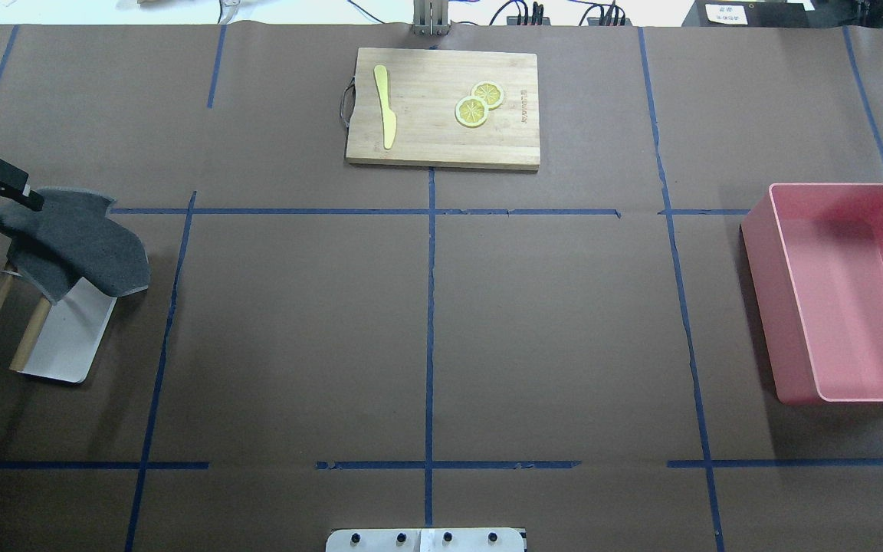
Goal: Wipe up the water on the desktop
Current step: 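Lower the left gripper onto the grey cloth and grasp its edge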
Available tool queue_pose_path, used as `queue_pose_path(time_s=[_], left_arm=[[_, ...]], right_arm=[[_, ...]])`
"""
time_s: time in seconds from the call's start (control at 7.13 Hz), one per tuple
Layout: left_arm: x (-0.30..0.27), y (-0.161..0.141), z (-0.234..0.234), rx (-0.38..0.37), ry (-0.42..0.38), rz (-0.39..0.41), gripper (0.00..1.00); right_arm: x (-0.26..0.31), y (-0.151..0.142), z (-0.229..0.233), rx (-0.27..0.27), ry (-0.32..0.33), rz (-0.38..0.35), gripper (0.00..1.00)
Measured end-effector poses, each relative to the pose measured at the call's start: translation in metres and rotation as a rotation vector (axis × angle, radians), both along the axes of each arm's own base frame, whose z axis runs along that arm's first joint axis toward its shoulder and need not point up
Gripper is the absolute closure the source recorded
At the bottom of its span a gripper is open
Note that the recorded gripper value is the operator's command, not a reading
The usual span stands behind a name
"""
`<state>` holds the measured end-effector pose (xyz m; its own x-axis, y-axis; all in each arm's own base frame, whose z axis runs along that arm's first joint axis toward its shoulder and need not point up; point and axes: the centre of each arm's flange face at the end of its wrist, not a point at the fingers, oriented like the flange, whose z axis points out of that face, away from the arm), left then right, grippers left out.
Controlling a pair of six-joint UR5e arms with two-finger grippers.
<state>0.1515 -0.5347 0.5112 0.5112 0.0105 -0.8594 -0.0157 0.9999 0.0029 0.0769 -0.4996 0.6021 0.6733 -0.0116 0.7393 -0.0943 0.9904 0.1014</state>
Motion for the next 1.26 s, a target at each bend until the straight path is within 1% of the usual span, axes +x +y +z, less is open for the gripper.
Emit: queue_pose_path(time_s=[0.14, 0.28, 0.56, 0.7, 0.84, 0.98, 1.12, 1.26], left_arm=[[0.003, -0.001, 0.004, -0.007, -0.004, 0.004, 0.2], [0.005, -0.002, 0.005, -0.01, -0.005, 0.006, 0.34], [0.006, -0.002, 0.003, -0.013, -0.002, 0.006, 0.65], [0.006, -0.002, 0.003, -0.014, -0.001, 0.006, 0.74], [0.005, -0.002, 0.003, -0.015, -0.001, 0.006, 0.8], [0.006, -0.002, 0.002, -0.017, 0.0, 0.007, 0.87], [0.004, -0.003, 0.001, -0.019, 0.002, 0.005, 0.92], [-0.001, -0.005, -0.001, -0.019, 0.003, -0.005, 0.93]], right_arm=[[0.0, 0.002, 0.002, -0.008, -0.004, 0.004, 0.0], [-0.001, 0.003, 0.002, -0.008, -0.015, 0.004, 0.0], [-0.003, 0.003, -0.006, 0.027, -0.045, 0.002, 0.0], [-0.004, 0.002, -0.012, 0.034, -0.056, 0.01, 0.0], [-0.004, -0.001, -0.019, 0.038, -0.067, 0.018, 0.0], [-0.008, -0.004, -0.031, 0.055, -0.077, 0.015, 0.0], [-0.012, -0.006, -0.042, 0.073, -0.083, 0.008, 0.0], [-0.014, -0.007, -0.049, 0.084, -0.087, 0.003, 0.0]])
